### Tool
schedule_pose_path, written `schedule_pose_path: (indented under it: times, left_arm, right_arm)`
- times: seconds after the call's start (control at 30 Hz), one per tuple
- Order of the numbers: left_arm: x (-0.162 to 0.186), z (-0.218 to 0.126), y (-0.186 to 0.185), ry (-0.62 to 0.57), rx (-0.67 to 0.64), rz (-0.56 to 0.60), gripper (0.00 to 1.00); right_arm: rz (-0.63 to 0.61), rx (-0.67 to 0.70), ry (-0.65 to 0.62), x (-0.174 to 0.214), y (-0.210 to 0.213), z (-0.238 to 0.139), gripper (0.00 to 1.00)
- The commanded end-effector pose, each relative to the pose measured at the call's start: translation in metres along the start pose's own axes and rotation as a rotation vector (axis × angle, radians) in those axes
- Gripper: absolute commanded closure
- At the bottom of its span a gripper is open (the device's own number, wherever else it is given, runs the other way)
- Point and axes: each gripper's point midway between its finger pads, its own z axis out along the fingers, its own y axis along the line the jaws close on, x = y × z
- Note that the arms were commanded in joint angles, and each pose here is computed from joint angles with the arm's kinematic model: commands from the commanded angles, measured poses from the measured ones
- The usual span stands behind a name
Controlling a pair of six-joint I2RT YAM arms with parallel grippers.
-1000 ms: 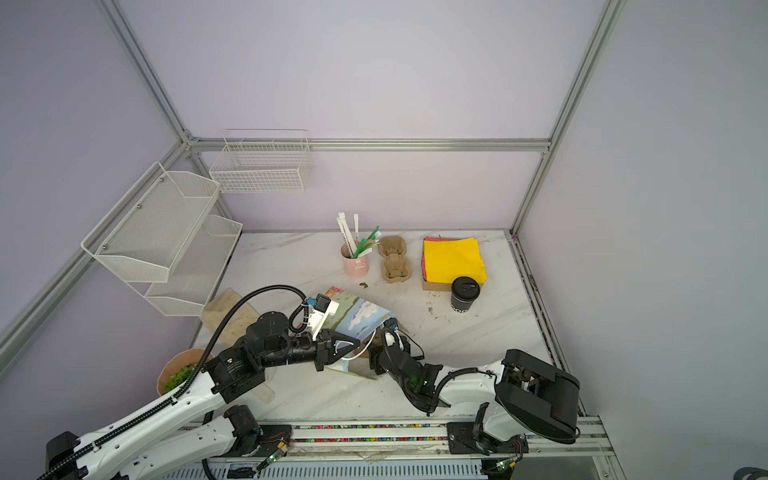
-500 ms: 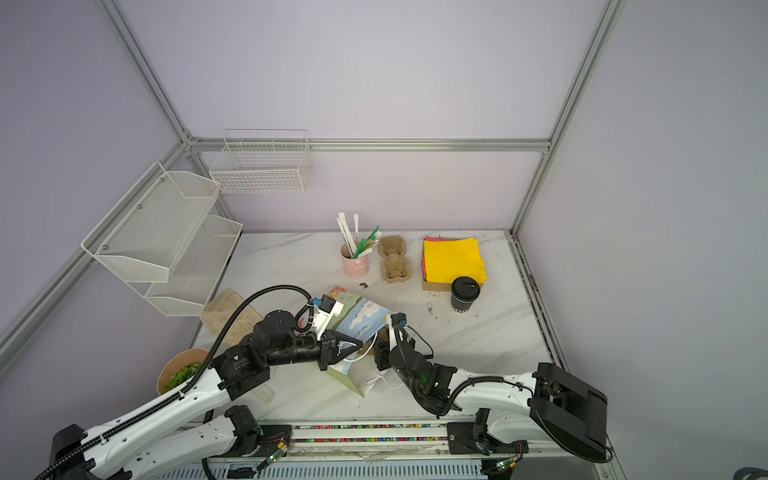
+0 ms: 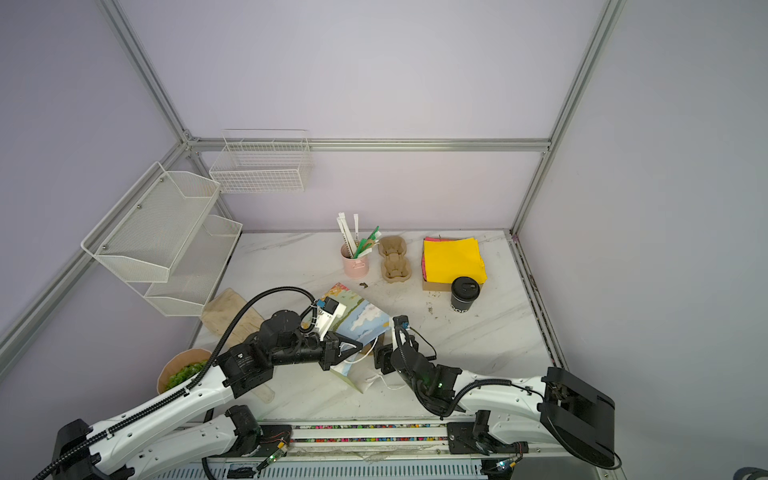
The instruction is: Pack the takeout coffee
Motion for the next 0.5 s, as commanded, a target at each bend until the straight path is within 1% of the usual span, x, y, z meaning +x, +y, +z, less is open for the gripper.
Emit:
schedule_pose_path:
  times: [0.0, 0.07, 0.1, 0.17, 0.33, 0.4, 0.47]
  left_arm:
    - [-0.009, -0.001, -0.011, -0.029, 0.032, 0.043, 1.00]
    - [-0.013, -0.004, -0.013, -0.044, 0.033, 0.052, 1.00]
    - [-0.014, -0.005, -0.014, -0.047, 0.035, 0.056, 1.00]
    - [-0.014, -0.005, -0.016, -0.047, 0.043, 0.058, 1.00]
    - [-0.016, -0.001, -0.018, -0.042, 0.054, 0.056, 1.00]
    - [-0.018, -0.001, -0.020, -0.044, 0.061, 0.059, 0.91]
    - [-0.019, -0.001, -0.022, -0.045, 0.072, 0.063, 0.86]
  right_arm:
    - [0.031, -0.006, 0.030, 0.009, 0.002, 0.008, 0.25]
    - [0.066, 0.001, 0.016, 0.010, 0.000, 0.008, 0.24]
    - [0.084, 0.026, 0.000, 0.008, -0.006, 0.008, 0.24]
    - [0.092, 0.049, -0.014, 0.006, -0.011, 0.007, 0.23]
    - [0.129, 0.080, -0.004, 0.011, -0.018, 0.009, 0.23]
    - [0.143, 0.102, 0.028, 0.018, -0.020, 0.013, 0.23]
    - [0.177, 0.084, 0.058, 0.024, -0.017, 0.016, 0.24]
